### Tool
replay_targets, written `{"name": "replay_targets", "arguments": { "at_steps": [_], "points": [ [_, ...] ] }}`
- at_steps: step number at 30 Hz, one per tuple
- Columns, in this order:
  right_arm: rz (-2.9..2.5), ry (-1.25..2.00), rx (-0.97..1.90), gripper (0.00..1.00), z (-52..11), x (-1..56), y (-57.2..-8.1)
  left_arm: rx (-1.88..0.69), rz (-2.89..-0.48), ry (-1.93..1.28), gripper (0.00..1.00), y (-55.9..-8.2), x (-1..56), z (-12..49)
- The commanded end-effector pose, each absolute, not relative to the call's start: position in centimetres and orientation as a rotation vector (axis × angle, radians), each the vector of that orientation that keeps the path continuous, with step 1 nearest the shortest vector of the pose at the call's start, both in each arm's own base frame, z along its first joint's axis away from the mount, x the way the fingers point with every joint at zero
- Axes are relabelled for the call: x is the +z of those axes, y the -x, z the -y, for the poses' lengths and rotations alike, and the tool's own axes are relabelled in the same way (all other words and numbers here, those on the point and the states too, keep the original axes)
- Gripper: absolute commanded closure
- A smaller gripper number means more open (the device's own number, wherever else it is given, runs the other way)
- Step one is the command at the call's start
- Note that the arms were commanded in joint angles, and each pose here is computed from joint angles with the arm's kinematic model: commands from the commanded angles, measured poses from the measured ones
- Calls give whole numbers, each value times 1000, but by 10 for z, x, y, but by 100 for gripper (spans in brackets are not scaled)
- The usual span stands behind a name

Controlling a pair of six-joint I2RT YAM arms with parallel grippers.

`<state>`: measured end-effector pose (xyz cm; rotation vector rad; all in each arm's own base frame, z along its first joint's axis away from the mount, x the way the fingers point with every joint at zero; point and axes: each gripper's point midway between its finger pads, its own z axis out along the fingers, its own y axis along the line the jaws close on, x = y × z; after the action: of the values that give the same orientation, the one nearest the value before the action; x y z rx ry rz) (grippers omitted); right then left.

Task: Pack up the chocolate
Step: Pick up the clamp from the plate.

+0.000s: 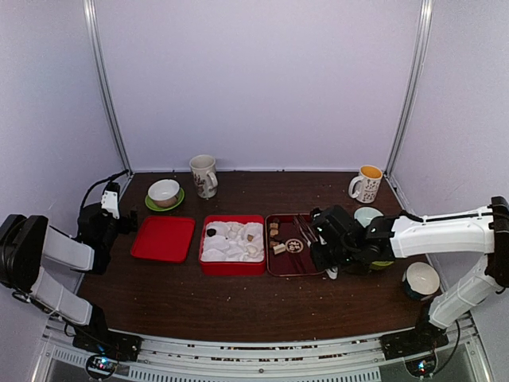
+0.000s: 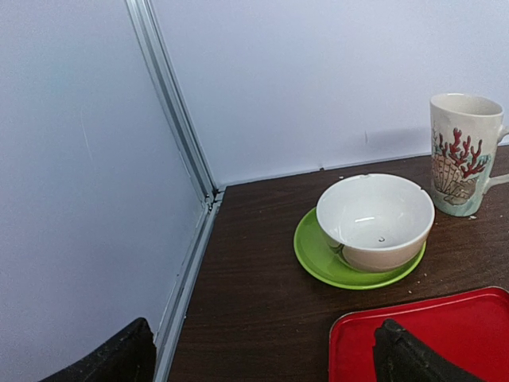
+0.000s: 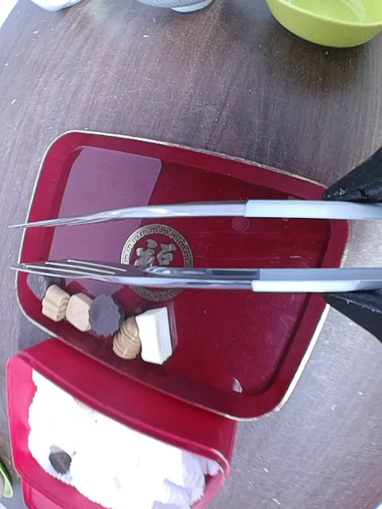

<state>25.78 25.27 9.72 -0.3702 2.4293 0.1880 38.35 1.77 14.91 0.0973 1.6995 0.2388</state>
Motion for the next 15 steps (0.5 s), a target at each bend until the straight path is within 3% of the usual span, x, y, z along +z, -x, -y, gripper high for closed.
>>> {"name": "replay_targets", "arguments": {
  "at_steps": [1,15],
  "points": [
    [-2401,441,213,69,-254,123,-253,250,-1639,-76,2,-388,166,-22],
    [-2447,658,319,69,-258,129,-223,249,-1638,-76,2,-388,166,-22]
  ]
}}
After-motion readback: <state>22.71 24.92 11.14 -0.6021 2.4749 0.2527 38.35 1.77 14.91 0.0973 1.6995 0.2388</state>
